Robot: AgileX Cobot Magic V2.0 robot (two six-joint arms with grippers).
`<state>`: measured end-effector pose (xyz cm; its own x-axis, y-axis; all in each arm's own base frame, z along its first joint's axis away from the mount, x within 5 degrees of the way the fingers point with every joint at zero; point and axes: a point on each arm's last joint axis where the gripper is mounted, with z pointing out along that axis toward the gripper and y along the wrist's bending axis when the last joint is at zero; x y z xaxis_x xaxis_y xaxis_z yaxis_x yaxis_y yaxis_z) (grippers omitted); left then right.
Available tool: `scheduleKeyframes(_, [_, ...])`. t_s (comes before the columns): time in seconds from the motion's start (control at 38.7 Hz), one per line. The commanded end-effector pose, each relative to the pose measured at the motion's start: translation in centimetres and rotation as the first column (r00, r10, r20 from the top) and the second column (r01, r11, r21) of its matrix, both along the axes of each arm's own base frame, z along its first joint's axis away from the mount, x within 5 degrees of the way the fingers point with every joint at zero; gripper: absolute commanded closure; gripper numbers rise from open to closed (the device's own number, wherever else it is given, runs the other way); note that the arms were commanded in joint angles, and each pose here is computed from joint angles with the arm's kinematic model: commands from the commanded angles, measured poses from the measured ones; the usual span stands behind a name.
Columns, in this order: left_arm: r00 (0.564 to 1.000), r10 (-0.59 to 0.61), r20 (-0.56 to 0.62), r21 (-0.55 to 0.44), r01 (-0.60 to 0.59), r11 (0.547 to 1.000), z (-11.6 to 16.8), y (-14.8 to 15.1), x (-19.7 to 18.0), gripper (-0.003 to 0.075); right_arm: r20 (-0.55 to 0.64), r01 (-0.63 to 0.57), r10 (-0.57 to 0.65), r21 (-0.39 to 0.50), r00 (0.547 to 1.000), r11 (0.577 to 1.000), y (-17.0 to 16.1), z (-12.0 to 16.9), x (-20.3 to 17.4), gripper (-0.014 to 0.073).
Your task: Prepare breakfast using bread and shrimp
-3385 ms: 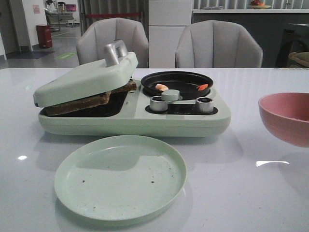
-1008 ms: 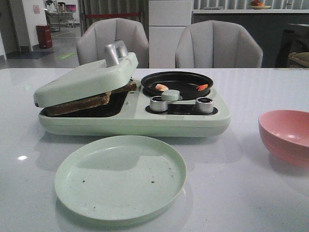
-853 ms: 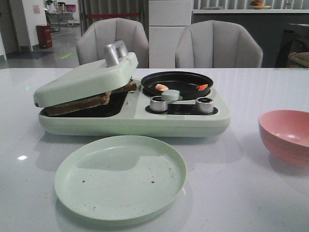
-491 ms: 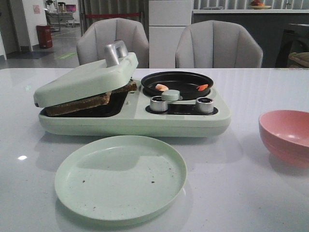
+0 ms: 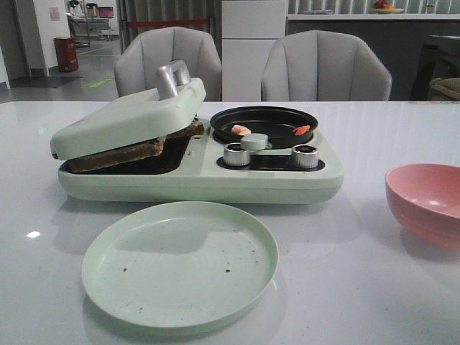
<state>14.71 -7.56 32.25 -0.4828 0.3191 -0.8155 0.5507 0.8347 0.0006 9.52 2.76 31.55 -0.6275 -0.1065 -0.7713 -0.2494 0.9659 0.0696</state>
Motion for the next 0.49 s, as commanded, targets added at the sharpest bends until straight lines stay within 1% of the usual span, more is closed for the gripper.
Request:
scheduleKeyframes(0.0, [0.993,0.078,0.086,-0.016,-0.076,0.997,1.33,0.52,0.65,0.0618,0.095,-0.002,0.001,0.009,0.995,1.0,0.02,1.25,0.34,0.0594])
scheduleKeyframes(0.05, [0.991,0.1,0.087,-0.007,-0.1,0.995,1.3,0.72,0.73,0.0618,0.095,-0.002,0.001,0.009,0.995,1.0,0.02,1.25,0.34,0.0577])
scheduleKeyframes(0.21, [0.988,0.108,0.113,0.049,-0.114,0.992,1.25,1.1,0.88,0.0621,0.099,-0.001,0.0,0.009,0.995,1.0,0.02,1.28,0.36,0.058])
scheduleKeyframes(0.47, [0.987,0.117,0.108,0.043,-0.122,0.992,1.24,1.13,0.88,0.062,0.105,-0.001,0.0,0.012,0.994,1.0,0.03,1.33,0.39,0.058])
